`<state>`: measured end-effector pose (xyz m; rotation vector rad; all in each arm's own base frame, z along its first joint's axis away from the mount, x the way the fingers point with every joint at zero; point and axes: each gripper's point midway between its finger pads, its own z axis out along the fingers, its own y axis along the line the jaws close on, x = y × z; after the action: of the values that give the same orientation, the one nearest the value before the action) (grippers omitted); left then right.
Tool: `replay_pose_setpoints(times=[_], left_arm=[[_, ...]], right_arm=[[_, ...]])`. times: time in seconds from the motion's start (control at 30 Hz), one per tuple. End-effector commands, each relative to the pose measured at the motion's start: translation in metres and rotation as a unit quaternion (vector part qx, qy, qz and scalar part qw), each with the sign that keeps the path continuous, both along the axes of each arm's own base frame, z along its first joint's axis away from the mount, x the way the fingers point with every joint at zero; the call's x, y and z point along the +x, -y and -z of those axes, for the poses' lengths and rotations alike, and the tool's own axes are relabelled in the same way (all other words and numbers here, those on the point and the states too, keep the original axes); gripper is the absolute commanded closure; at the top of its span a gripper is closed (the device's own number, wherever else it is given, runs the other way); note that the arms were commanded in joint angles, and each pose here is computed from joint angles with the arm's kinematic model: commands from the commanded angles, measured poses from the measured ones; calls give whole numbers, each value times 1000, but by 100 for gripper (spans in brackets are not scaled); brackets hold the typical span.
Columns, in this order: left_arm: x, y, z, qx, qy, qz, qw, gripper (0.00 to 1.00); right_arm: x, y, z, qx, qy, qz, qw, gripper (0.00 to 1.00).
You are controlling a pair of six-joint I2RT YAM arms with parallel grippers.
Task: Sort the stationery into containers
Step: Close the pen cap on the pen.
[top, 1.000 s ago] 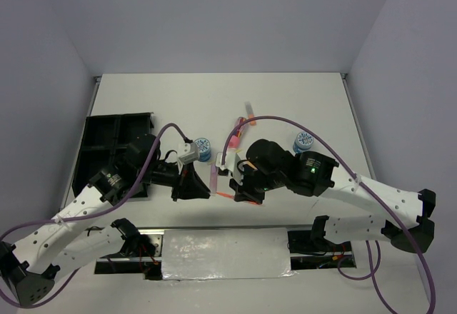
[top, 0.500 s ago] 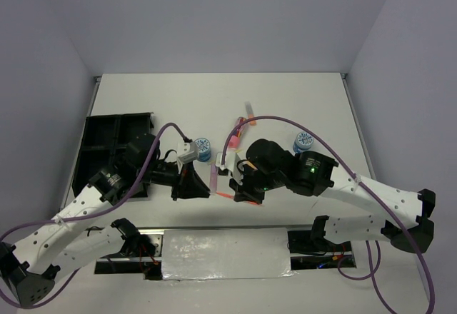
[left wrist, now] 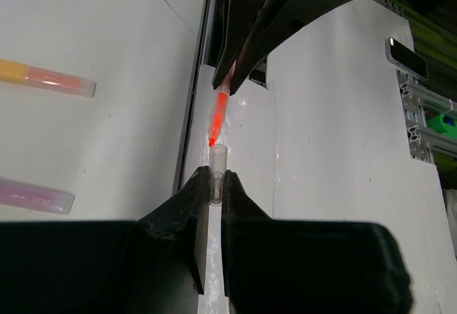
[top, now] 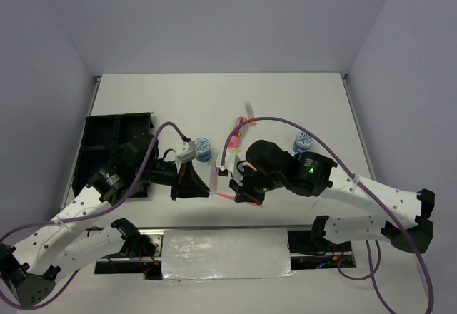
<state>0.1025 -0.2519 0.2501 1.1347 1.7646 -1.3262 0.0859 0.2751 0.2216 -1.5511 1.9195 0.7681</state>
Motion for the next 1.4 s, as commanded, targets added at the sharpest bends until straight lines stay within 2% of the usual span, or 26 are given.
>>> replay_pose_setpoints(times=[0.0,0.6,1.0,1.37], left_arm=[[-2,4,-23,-31,26,22,999,100],[2,5,-16,-20,20,16,999,100],[13,-3,-28,-31,52,-29,998,100],[9,0,-23,-29,35,-7,999,100]], right_arm=[[5,-11,-15,27,12,-6,1000,100],[7,-18,-28,42,20,-14,999,100],[3,-6,-8,19,10,-4,1000,100],[6,-5,-16,28,20,-1,999,100]])
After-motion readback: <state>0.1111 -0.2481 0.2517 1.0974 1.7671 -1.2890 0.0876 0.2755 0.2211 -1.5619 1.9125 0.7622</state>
